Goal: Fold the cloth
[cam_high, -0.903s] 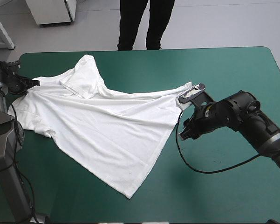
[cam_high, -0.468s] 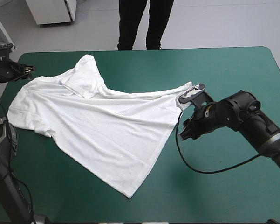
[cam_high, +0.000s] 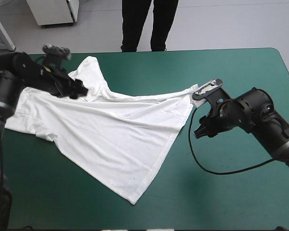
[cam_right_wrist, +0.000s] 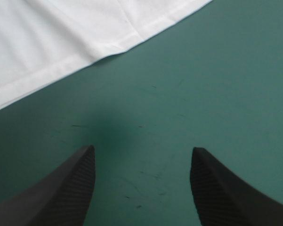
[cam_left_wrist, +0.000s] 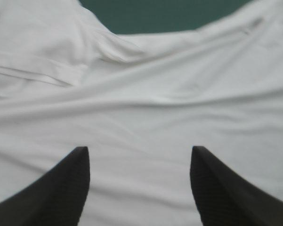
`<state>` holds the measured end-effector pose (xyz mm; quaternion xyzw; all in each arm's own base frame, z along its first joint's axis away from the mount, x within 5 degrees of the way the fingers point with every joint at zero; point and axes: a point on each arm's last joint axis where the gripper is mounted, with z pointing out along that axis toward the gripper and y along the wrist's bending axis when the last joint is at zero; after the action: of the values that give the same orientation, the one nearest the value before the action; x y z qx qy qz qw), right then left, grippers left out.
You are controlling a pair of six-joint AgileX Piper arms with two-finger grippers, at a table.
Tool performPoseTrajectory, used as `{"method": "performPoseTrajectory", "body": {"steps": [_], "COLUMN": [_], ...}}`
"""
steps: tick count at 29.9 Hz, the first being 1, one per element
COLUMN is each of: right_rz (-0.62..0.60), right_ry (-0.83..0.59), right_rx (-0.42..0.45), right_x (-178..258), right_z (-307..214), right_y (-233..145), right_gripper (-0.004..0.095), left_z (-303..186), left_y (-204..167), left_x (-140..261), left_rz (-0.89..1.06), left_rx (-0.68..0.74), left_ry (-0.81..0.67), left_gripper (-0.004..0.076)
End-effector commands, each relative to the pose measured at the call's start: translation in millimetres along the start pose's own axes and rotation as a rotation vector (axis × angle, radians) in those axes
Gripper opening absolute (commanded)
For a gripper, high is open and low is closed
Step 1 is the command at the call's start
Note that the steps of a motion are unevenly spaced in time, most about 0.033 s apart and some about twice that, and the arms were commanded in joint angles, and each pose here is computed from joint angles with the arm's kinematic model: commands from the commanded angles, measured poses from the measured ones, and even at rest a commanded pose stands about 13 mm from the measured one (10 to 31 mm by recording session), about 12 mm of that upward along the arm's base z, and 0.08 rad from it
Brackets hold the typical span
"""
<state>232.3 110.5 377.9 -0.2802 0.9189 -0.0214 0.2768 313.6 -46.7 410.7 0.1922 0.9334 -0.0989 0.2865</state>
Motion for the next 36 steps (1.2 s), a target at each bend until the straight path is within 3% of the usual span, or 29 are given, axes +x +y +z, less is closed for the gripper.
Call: {"method": "performPoseTrajectory", "body": {"steps": [1, 10, 16, 22, 36], "right_rz": [0.011, 0.016, 0.021, 0.021, 0.016], "right_ry": [-0.043, -0.058, -0.063, -0.063, -0.065], "right_rx": [0.060, 0.055, 0.042, 0.042, 0.047], "right_x": [0, 1, 0, 0, 0], "right_z": [-19, -24, -24, -24, -24], "right_y": [-8, -8, -7, -7, -7], "right_gripper": [0.0554, 0.0554, 0.0554, 0.0554, 0.0554], "left_z": [-16, -10, 9, 23, 81], "left_y": [-47, -115, -165, -200, -229], "left_x": [36, 126, 169, 180, 174], "left_rz": [0.080, 0.258, 0.549, 0.807, 0.932], "left_rx": [0.063, 0.204, 0.308, 0.312, 0.334], "left_ry": [0.063, 0.231, 0.378, 0.375, 0.346], "left_gripper": [0.0459, 0.0459, 0.0459, 0.0459, 0.0459]}}
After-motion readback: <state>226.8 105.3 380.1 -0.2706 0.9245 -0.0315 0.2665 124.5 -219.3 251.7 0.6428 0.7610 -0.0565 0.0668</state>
